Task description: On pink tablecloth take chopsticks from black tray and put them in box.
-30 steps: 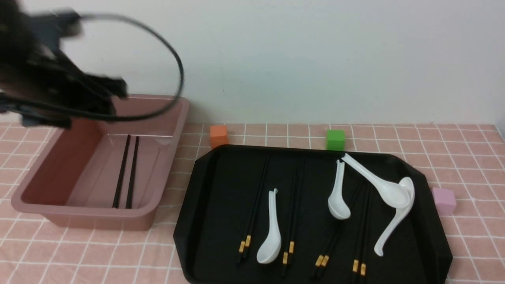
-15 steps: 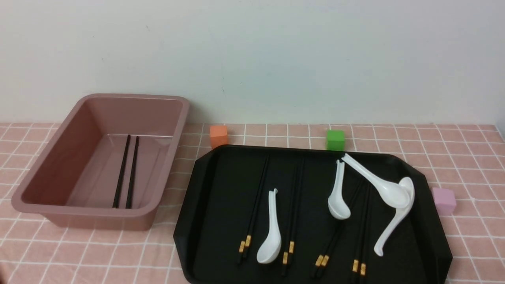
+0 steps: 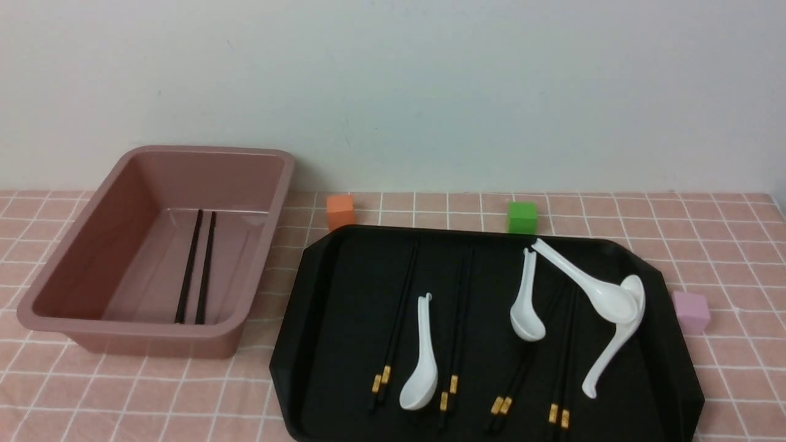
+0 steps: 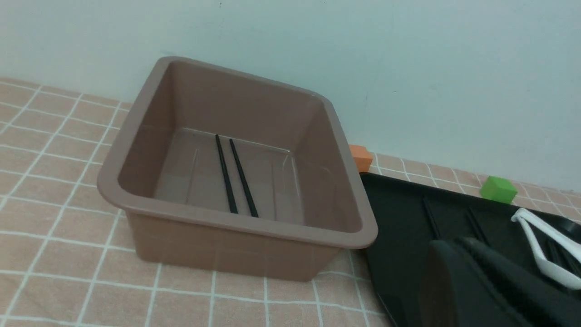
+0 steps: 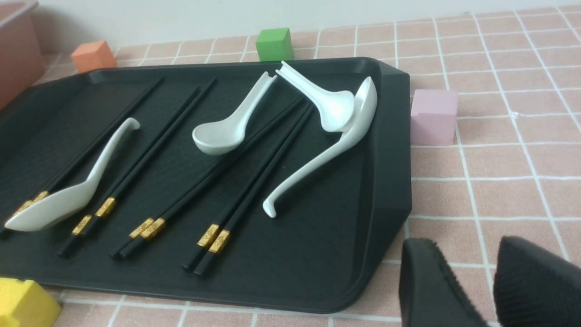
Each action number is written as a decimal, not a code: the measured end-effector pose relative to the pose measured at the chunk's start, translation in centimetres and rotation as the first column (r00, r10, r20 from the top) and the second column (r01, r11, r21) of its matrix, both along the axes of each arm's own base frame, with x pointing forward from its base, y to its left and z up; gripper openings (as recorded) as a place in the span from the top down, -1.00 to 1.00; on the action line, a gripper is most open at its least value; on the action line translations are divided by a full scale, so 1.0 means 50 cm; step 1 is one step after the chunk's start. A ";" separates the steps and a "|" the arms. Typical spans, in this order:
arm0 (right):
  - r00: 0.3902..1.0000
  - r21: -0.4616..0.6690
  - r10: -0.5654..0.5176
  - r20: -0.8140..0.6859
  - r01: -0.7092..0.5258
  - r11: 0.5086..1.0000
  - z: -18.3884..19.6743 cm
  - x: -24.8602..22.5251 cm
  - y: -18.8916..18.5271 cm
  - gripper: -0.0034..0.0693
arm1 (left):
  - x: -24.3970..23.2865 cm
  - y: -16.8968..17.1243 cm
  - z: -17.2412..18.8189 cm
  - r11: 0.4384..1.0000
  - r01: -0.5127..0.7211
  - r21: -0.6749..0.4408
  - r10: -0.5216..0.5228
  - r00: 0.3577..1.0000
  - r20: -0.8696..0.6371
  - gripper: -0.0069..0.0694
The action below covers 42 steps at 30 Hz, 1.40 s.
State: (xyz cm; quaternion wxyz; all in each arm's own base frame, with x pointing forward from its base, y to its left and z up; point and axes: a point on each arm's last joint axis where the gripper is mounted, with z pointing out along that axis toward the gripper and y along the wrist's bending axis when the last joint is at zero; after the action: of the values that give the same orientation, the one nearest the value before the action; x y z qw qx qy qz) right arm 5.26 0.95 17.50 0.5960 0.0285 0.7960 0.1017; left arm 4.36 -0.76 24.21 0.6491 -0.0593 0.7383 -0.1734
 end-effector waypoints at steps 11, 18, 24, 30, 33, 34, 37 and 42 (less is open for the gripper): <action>1.000 -0.001 0.001 -0.005 -0.001 1.000 0.000 0.000 0.000 0.25 | 0.010 0.012 -0.063 0.992 -0.119 0.037 0.121 0.989 -0.085 0.85; 1.000 -0.003 0.002 -0.009 -0.002 1.000 -0.001 -0.001 0.000 0.25 | 0.016 0.018 -0.148 0.977 -0.213 0.007 0.209 0.948 -0.238 0.85; 1.000 -0.003 0.002 -0.009 -0.002 1.000 -0.001 -0.001 0.000 0.25 | 0.017 0.017 -0.147 0.976 -0.216 -0.012 0.207 0.950 -0.235 0.85; 1.000 -0.003 0.002 -0.009 -0.002 1.000 -0.001 -0.001 0.000 0.25 | 0.017 0.017 -0.147 0.976 -0.216 -0.012 0.207 0.950 -0.234 0.85; 1.000 -0.003 0.002 -0.008 -0.002 1.000 -0.001 -0.001 0.000 0.25 | 0.017 0.017 -0.147 0.976 -0.216 -0.012 0.207 0.950 -0.234 0.85; 1.000 -0.003 0.002 -0.008 -0.002 1.000 -0.001 -0.001 0.000 0.25 | 0.017 0.017 -0.147 0.976 -0.217 -0.013 0.208 0.950 -0.234 0.85; 1.000 -0.003 0.002 -0.008 -0.002 1.000 -0.001 -0.001 0.000 0.25 | 0.017 0.017 -0.147 0.976 -0.217 -0.013 0.208 0.950 -0.234 0.85; 1.000 -0.003 0.002 -0.008 -0.002 1.000 -0.001 -0.001 0.000 0.25 | 0.017 0.017 -0.147 0.976 -0.217 -0.013 0.208 0.950 -0.234 0.85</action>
State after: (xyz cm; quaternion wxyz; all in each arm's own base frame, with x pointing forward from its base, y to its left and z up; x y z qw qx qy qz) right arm 5.22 0.96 17.47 0.5928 0.0272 0.7985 0.1009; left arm 5.20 0.11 16.88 0.5722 -0.1707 0.7948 -0.1089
